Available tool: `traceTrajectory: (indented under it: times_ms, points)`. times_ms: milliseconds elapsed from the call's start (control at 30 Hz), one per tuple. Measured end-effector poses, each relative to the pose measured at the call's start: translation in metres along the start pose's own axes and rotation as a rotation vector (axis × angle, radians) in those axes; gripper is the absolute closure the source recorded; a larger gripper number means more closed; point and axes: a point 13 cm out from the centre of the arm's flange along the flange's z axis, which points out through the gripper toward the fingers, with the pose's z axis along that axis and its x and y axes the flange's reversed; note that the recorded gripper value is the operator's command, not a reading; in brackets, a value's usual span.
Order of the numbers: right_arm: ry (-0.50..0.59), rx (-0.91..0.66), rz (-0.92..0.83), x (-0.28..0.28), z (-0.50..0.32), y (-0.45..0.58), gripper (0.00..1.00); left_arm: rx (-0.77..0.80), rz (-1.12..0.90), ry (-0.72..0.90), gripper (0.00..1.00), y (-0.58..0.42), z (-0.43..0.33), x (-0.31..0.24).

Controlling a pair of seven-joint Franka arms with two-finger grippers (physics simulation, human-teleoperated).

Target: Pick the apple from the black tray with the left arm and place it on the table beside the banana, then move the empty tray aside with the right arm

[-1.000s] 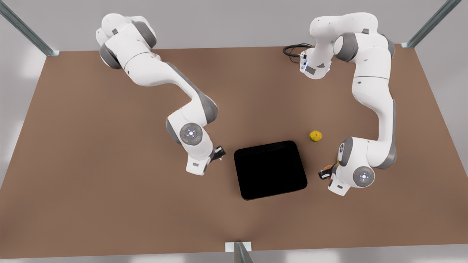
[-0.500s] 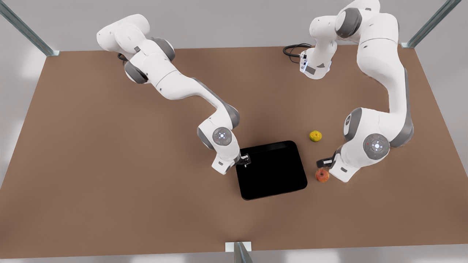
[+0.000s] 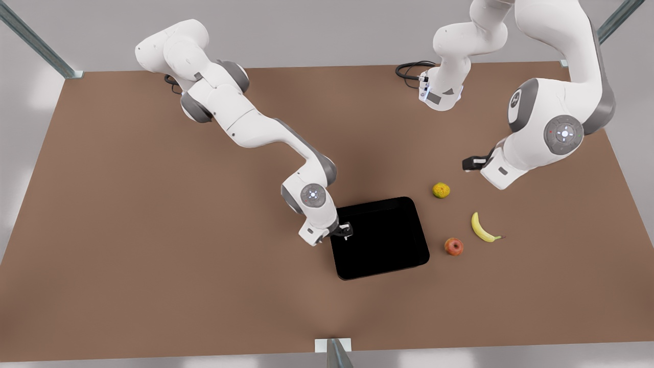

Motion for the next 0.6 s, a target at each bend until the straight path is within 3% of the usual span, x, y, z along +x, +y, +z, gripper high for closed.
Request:
traceTrajectory:
  times_ms: [367,500,600]
  points:
    - [-0.011,-0.012,0.030,0.002,0.023,-0.003,0.00,0.006,0.066,0.000,0.00,0.008,0.000,-0.002]
    - [-0.017,-0.024,0.034,0.000,0.022,-0.001,0.57,0.005,0.084,0.000,0.00,0.008,0.000,-0.003]
    - [-0.019,-0.034,0.031,-0.001,0.022,0.000,0.67,0.005,0.095,0.000,0.00,0.009,0.000,-0.003]
